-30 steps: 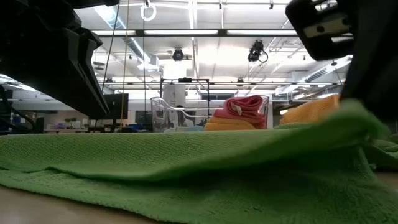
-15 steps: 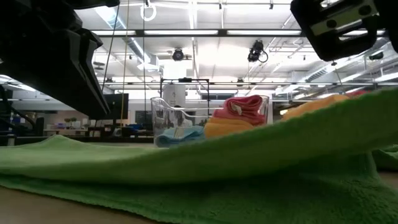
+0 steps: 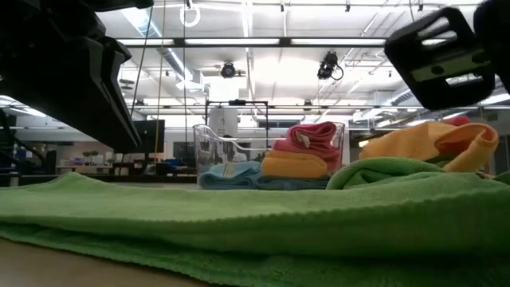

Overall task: Fold microfiber towels
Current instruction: Fold the top green microfiber cloth

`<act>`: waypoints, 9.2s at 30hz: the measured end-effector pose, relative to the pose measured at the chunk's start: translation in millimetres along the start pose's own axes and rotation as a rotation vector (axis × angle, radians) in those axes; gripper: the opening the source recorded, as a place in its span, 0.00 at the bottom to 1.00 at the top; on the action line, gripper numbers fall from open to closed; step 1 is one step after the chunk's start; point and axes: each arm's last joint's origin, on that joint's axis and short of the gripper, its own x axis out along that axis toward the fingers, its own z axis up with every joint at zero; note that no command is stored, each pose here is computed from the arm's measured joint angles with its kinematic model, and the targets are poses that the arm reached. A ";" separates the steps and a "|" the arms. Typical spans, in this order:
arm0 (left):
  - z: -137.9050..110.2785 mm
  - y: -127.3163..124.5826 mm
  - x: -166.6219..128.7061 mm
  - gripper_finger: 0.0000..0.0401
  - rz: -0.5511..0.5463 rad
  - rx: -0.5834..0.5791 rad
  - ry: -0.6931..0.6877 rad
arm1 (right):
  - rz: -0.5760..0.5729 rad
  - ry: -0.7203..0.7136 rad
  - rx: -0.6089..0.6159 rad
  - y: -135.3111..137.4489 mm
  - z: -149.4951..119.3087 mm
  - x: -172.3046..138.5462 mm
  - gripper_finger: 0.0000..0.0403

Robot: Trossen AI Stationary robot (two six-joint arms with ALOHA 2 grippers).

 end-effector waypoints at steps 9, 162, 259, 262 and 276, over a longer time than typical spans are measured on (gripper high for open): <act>0.1 0.0 0.1 0.15 0.000 -0.001 0.000 | 0.036 0.016 0.069 0.9 -1.3 0.1 0.32; 34.0 -43.1 -24.4 0.21 -0.572 0.115 -0.229 | -0.106 -0.030 -0.162 -110.5 64.7 -73.5 0.41; 62.8 -4.6 11.2 0.18 -0.392 -0.362 -0.194 | 0.252 0.185 -0.536 -50.0 -19.9 -34.0 0.01; 62.6 -4.5 11.3 0.18 -0.391 -0.360 -0.191 | 0.286 0.247 -0.503 -50.0 -19.3 -41.1 0.01; 41.8 -17.9 55.1 0.14 -0.320 -0.366 -0.108 | 0.393 0.261 -0.509 -48.6 7.1 -56.3 0.01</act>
